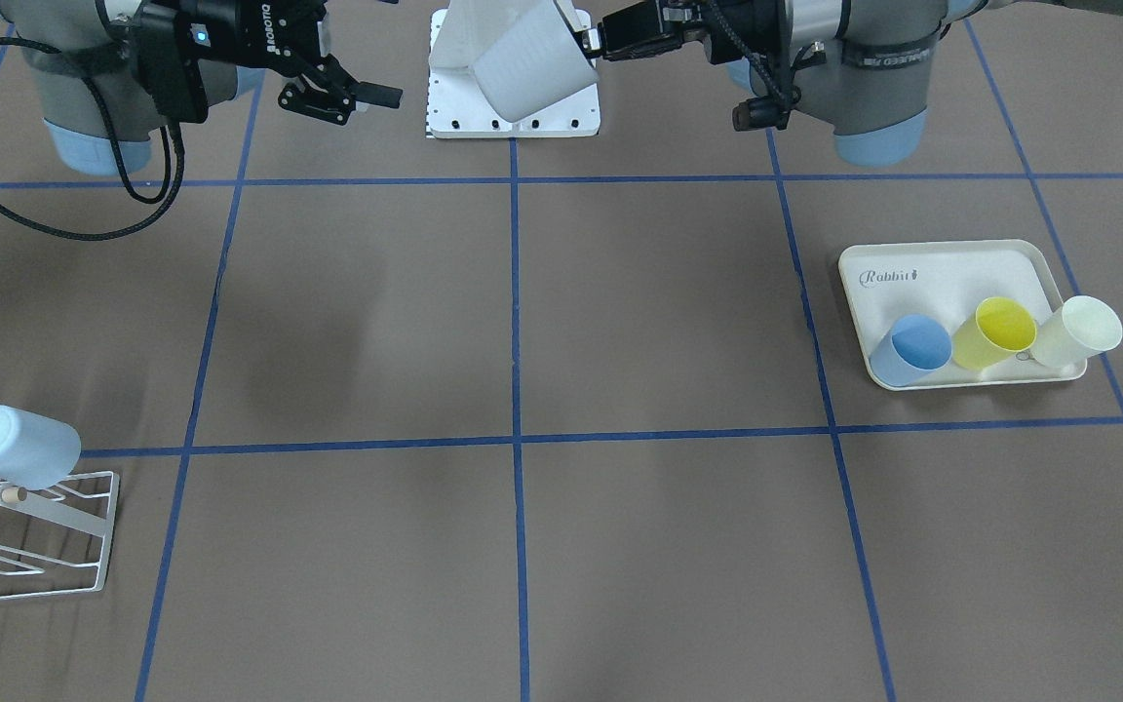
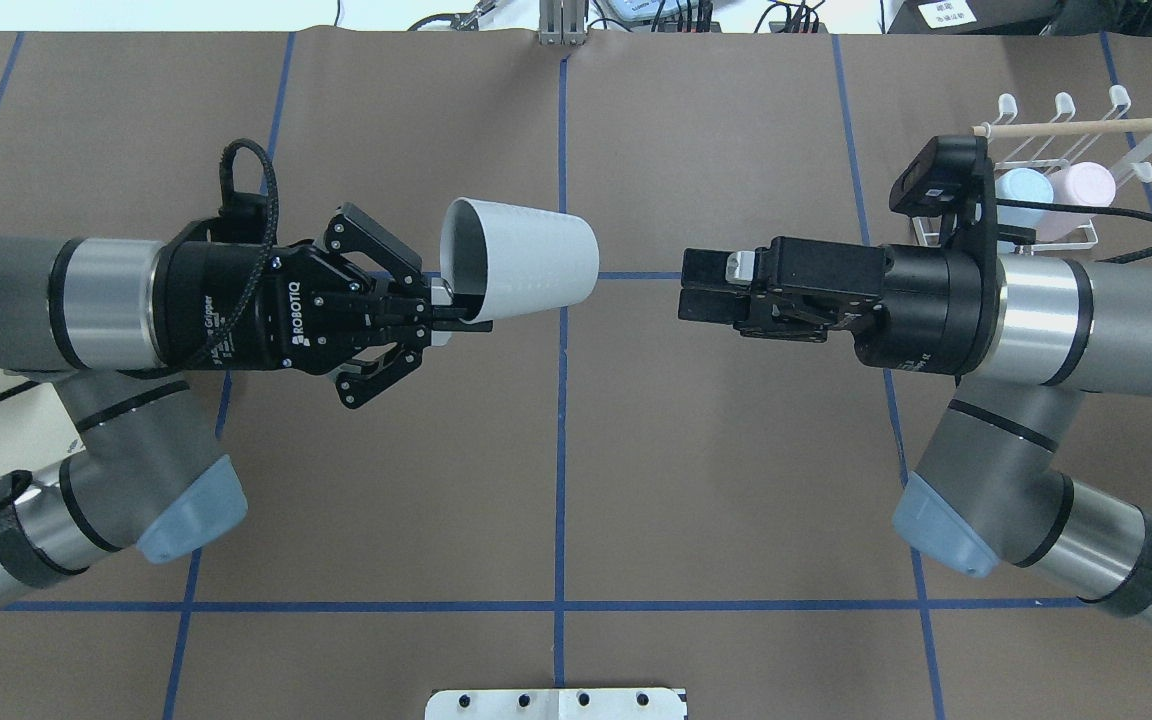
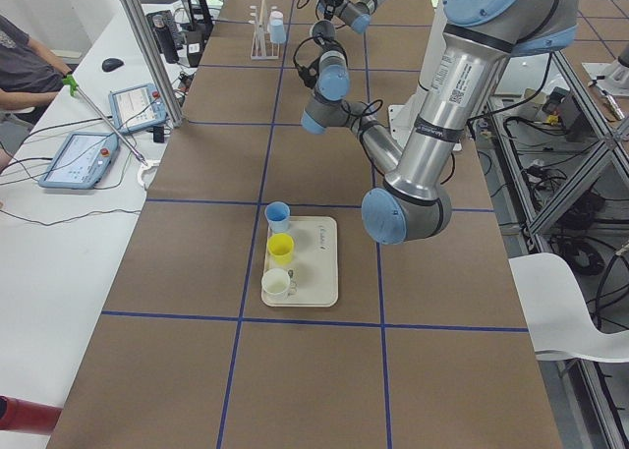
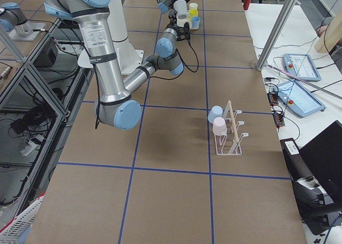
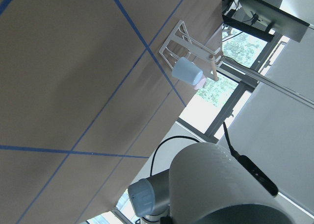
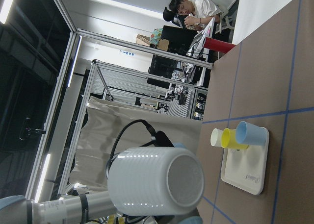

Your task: Transfer IKEA cup to right arm and place on rack

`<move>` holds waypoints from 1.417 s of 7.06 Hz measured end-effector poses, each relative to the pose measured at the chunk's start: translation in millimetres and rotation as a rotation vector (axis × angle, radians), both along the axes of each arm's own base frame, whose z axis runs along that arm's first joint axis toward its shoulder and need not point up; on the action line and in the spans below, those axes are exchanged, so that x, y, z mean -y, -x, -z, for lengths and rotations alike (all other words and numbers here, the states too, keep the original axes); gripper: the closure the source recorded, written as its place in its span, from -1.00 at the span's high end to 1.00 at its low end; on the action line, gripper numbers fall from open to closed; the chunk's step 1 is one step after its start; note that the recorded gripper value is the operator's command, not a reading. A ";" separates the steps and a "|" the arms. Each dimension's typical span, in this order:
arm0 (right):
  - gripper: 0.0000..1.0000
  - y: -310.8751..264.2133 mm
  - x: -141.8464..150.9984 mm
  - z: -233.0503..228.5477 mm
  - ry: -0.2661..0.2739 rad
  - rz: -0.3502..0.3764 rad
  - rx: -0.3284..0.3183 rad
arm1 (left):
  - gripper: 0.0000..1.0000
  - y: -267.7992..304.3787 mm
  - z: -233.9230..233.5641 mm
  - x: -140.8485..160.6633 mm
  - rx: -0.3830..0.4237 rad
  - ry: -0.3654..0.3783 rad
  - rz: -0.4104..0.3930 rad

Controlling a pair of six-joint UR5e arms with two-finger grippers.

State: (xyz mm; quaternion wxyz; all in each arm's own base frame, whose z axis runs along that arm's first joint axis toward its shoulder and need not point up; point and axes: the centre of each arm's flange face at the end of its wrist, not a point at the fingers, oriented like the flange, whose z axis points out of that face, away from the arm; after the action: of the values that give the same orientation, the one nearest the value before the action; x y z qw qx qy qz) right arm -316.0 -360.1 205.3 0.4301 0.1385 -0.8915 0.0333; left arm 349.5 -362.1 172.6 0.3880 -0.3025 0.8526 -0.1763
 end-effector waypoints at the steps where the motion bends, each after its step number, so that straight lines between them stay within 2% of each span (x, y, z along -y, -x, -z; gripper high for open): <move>1: 0.97 4.9 -2.5 9.7 0.014 0.000 0.036 | -1.00 -13.2 1.6 -16.9 -0.094 0.028 -0.016; 3: 0.97 13.1 -5.9 25.9 0.032 0.000 0.086 | -1.00 -25.9 11.5 -32.3 -0.172 0.049 -0.036; 6: 0.96 20.3 -9.0 36.9 0.041 0.002 0.116 | -1.00 -31.3 17.6 -35.9 -0.196 0.061 -0.037; 7: 0.90 20.3 -10.4 37.8 0.040 0.006 0.120 | -1.00 -31.9 19.4 -35.3 -0.203 0.066 -0.032; 10: 0.25 20.0 -11.6 38.5 0.039 0.008 0.123 | -1.00 -32.1 21.2 -34.7 -0.210 0.071 -0.027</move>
State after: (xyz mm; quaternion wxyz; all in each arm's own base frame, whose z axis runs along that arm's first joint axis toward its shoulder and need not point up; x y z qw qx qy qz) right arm -336.1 -348.4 166.8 0.3774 0.1241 -0.9159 0.0576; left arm 381.7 -327.4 151.4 0.2876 -0.3442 0.8777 -0.1686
